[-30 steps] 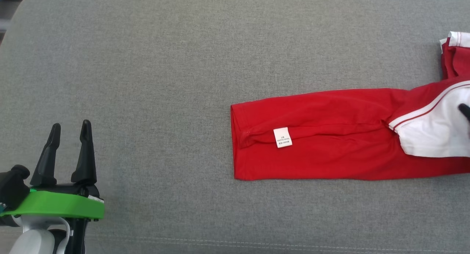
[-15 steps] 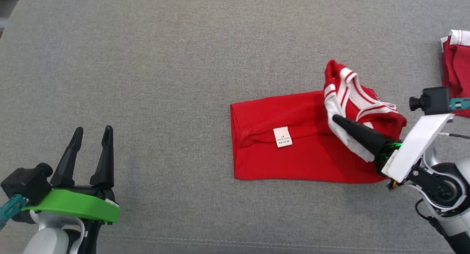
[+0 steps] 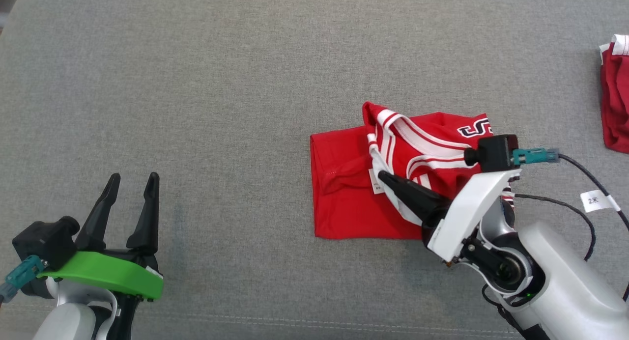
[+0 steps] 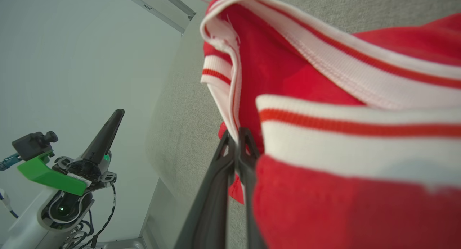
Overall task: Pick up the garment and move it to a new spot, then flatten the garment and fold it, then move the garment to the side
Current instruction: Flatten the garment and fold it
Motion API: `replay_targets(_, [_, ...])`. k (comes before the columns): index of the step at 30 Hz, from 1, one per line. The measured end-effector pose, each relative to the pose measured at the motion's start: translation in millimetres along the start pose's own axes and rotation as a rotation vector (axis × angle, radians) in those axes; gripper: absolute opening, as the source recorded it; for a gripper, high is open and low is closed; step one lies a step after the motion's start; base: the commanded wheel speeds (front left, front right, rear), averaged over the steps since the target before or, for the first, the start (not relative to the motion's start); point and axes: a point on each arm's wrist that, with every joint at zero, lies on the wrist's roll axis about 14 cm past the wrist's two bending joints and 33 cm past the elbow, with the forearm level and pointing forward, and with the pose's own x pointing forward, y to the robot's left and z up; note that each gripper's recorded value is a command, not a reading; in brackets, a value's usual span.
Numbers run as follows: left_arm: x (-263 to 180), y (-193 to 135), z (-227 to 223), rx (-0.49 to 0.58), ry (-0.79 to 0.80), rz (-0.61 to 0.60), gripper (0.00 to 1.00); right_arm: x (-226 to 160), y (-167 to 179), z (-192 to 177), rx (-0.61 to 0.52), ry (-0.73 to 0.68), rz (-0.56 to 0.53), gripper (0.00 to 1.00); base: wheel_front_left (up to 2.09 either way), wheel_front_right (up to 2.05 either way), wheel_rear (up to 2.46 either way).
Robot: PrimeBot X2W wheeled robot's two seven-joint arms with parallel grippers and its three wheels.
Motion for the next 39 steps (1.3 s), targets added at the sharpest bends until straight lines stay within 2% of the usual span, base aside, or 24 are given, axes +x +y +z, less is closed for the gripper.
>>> replay_targets(2, [1,0,-2,0.000,0.005,-0.001,1.00,4,4,-9,-0.016,0.024,0.002,0.00,0.00,0.00,0.00])
replay_targets(3, [1,0,-2,0.001,0.005,-0.002,1.00,6,6,-13,-0.025,0.035,0.005,0.20,0.00,0.00,0.00])
replay_targets(4, [3,0,-1,0.002,0.004,-0.003,1.00,8,7,-15,-0.042,0.043,0.007,0.54,0.00,0.00,0.00])
replay_targets(5, [4,0,-1,0.003,0.002,-0.003,1.00,9,8,-16,-0.070,0.049,0.008,1.00,0.00,0.00,0.00])
replay_targets(9, [6,1,-1,0.004,0.004,-0.001,1.00,16,21,-5,-0.099,0.008,0.036,1.00,0.00,0.00,0.00])
replay_targets(12, [8,1,0,0.005,0.000,0.000,1.00,23,47,7,-0.088,-0.049,0.109,1.00,0.00,0.00,0.00])
replay_targets(16, [11,1,0,0.006,0.000,-0.004,1.00,24,83,3,-0.087,-0.054,0.222,1.00,0.00,0.00,0.00])
replay_targets(22, [16,0,3,0.015,-0.008,-0.012,1.00,13,107,21,-0.095,-0.130,0.305,1.00,0.00,0.00,0.00])
replay_targets(23, [18,0,6,0.019,-0.015,-0.016,1.00,6,100,41,-0.106,-0.207,0.282,1.00,0.00,0.00,0.00])
replay_targets(25, [20,-2,6,0.020,-0.016,-0.024,1.00,-2,80,60,-0.122,-0.266,0.215,1.00,0.00,0.00,0.00])
replay_targets(30, [23,-11,8,0.000,-0.028,-0.046,1.00,-36,1,95,-0.150,-0.381,-0.062,1.00,0.00,0.00,0.00])
replay_targets(34, [25,-23,8,-0.020,-0.034,-0.074,1.00,-63,-52,84,-0.097,-0.372,-0.240,1.00,0.00,0.00,0.00])
replay_targets(39, [26,-26,6,-0.023,-0.031,-0.081,1.00,-75,-81,55,-0.030,-0.308,-0.314,1.00,0.00,0.00,0.00])
